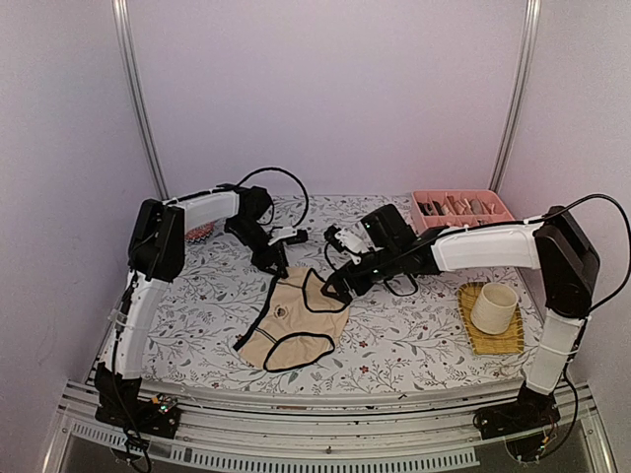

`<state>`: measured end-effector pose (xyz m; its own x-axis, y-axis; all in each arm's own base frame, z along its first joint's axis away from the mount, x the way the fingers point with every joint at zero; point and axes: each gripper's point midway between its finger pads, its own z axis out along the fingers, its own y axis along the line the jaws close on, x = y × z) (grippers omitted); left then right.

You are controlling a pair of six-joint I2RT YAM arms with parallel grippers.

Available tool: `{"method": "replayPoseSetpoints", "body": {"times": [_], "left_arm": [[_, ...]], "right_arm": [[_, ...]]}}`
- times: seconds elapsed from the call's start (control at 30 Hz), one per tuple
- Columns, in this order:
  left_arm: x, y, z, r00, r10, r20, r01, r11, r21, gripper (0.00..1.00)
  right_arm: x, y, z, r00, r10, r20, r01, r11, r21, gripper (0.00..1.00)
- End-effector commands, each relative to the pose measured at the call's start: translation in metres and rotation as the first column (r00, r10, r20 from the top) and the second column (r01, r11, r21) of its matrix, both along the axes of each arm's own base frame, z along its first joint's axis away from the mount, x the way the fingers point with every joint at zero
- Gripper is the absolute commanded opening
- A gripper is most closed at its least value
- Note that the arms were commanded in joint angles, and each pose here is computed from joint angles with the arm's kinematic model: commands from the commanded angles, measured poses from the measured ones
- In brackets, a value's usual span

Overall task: Roll the underwear
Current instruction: Pick up the underwear from the center of the board.

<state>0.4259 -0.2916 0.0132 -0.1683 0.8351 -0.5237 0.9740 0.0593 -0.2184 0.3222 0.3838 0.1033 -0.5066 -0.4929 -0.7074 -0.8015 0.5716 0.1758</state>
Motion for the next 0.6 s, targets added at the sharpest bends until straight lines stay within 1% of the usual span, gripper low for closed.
{"method": "replayPoseSetpoints", "body": {"times": [0.0, 0.03, 0.07, 0.13, 0.2, 0.3, 0.37, 0.43, 0.57], "left_arm": [[-0.023, 0.004, -0.032, 0.995, -0.051, -0.084, 0.057, 0.996, 0.076, 0.21], [-0.023, 0.003, -0.031, 0.995, -0.051, -0.080, 0.058, 0.995, 0.076, 0.11], [-0.021, 0.003, -0.029, 0.996, -0.048, -0.073, 0.054, 0.996, 0.077, 0.05], [-0.012, 0.001, -0.021, 0.999, -0.035, -0.042, 0.038, 0.997, 0.074, 0.05], [0.001, -0.003, -0.006, 1.000, -0.006, 0.012, 0.005, 0.998, 0.064, 0.00], [0.018, -0.012, 0.029, 0.995, 0.035, 0.098, -0.036, 0.999, 0.009, 0.00], [0.022, -0.016, 0.054, 0.986, 0.043, 0.161, -0.040, 0.999, -0.026, 0.00], [0.019, -0.018, 0.069, 0.977, 0.037, 0.212, -0.028, 0.999, -0.046, 0.00], [-0.006, -0.014, 0.068, 0.970, -0.006, 0.242, 0.013, 0.999, -0.030, 0.00]], "right_arm": [[0.004, -0.003, 0.020, 0.999, -0.020, 0.047, 0.019, 0.999, 0.031, 1.00], [0.005, -0.003, 0.019, 0.999, -0.022, 0.048, 0.020, 0.999, 0.027, 0.99], [0.005, -0.004, 0.017, 0.999, -0.023, 0.049, 0.022, 0.999, 0.024, 1.00], [0.007, -0.003, 0.014, 0.998, -0.024, 0.050, 0.023, 1.000, 0.016, 0.99], [0.008, -0.002, 0.010, 0.998, -0.021, 0.051, 0.020, 1.000, 0.009, 1.00], [0.009, 0.000, 0.006, 0.999, -0.014, 0.049, 0.014, 1.000, 0.004, 0.99], [0.009, 0.001, 0.005, 0.999, -0.007, 0.052, 0.007, 1.000, 0.003, 0.99], [0.010, 0.001, 0.004, 0.998, -0.004, 0.055, 0.004, 1.000, 0.002, 0.99], [0.008, 0.002, -0.006, 0.999, 0.007, 0.042, -0.007, 1.000, -0.011, 0.99]]}}
